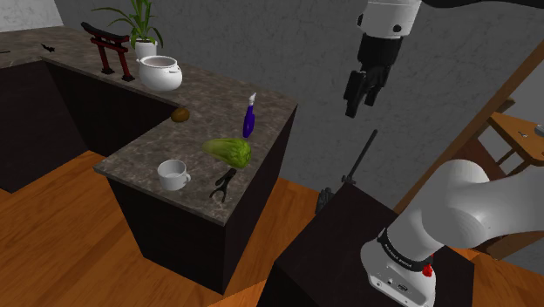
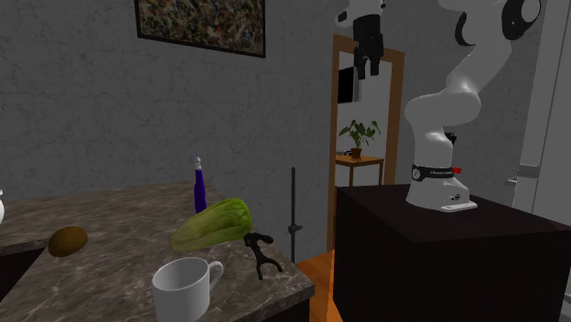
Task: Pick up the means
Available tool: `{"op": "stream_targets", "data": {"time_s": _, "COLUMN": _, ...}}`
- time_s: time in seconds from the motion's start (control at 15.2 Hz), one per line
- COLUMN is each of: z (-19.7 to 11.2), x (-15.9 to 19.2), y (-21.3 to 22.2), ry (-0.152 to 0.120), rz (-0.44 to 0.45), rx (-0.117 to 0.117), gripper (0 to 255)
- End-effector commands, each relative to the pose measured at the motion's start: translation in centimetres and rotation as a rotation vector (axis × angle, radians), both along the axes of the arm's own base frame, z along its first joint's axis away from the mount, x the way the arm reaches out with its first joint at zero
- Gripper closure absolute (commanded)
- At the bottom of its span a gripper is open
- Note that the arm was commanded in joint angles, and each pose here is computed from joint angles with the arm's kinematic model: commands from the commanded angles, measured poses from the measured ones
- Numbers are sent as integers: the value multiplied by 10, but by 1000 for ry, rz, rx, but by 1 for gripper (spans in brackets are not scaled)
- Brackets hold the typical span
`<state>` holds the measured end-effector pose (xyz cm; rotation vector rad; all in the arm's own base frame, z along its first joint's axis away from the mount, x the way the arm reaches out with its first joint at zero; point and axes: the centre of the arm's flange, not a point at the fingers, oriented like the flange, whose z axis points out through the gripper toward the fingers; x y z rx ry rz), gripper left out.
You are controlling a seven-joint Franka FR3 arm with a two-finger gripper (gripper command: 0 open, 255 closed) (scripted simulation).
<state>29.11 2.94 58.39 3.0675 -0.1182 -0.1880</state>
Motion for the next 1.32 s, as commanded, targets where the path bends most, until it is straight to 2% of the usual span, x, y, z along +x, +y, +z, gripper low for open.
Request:
{"op": "stream_targets", "data": {"time_s": 0.0, "z": 0, "x": 0, "y": 0, "ry": 0, "rz": 0, "rx": 0, "gripper": 0}}
{"op": "stream_targets", "data": {"time_s": 1.25, "z": -189, "x": 143, "y": 61, "ry": 3, "rz": -493, "rx": 64, "gripper": 0}}
